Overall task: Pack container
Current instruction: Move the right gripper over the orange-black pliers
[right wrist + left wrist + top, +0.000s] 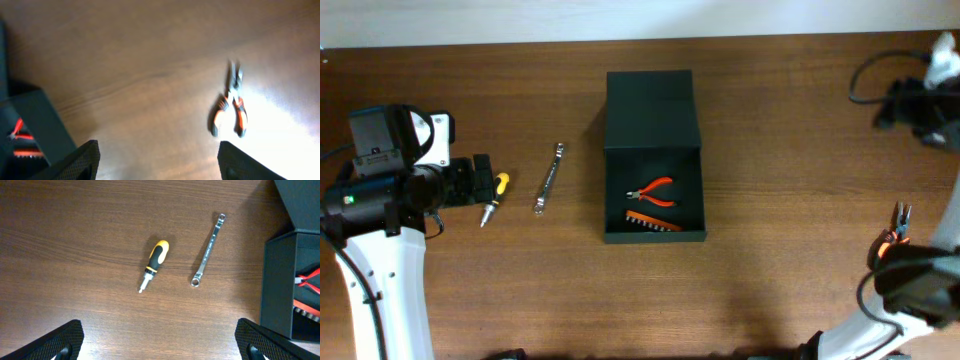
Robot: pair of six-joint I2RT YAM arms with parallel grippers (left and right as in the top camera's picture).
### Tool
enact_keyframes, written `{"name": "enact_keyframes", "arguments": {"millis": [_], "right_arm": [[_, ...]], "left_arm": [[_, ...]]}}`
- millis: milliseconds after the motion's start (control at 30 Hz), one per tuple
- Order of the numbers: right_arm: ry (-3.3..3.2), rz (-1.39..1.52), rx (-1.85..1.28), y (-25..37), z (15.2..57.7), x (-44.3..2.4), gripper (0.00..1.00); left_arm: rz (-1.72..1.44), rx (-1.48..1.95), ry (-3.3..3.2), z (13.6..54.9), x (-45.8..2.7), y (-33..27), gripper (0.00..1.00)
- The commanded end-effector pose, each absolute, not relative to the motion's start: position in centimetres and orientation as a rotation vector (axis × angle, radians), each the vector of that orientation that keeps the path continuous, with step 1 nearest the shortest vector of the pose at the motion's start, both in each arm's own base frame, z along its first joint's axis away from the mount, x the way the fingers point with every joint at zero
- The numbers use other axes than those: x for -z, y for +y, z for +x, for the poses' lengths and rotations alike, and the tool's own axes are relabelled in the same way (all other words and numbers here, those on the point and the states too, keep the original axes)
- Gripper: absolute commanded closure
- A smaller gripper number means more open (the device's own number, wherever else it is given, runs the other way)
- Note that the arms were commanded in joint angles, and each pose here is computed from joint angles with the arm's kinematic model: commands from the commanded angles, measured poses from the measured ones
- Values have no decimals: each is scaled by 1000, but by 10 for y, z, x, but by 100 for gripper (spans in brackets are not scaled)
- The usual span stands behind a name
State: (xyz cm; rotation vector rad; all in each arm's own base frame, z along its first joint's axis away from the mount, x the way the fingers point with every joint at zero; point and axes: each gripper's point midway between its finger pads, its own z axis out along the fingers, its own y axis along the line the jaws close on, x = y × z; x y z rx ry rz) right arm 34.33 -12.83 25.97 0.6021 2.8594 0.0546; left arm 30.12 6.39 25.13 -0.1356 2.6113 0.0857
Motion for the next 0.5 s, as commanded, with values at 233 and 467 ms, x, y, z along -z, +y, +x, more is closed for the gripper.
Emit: {"name": "enact_keyframes", "arguments": {"millis": [233,467], "right_arm": [[2752,1011,74,-166,221,-236,13],[2828,1185,18,-178,201,-144,0]], "left_arm": [[-116,-63,2596,304,-256,60,1],[-116,-59,2596,304,-256,60,1]]}}
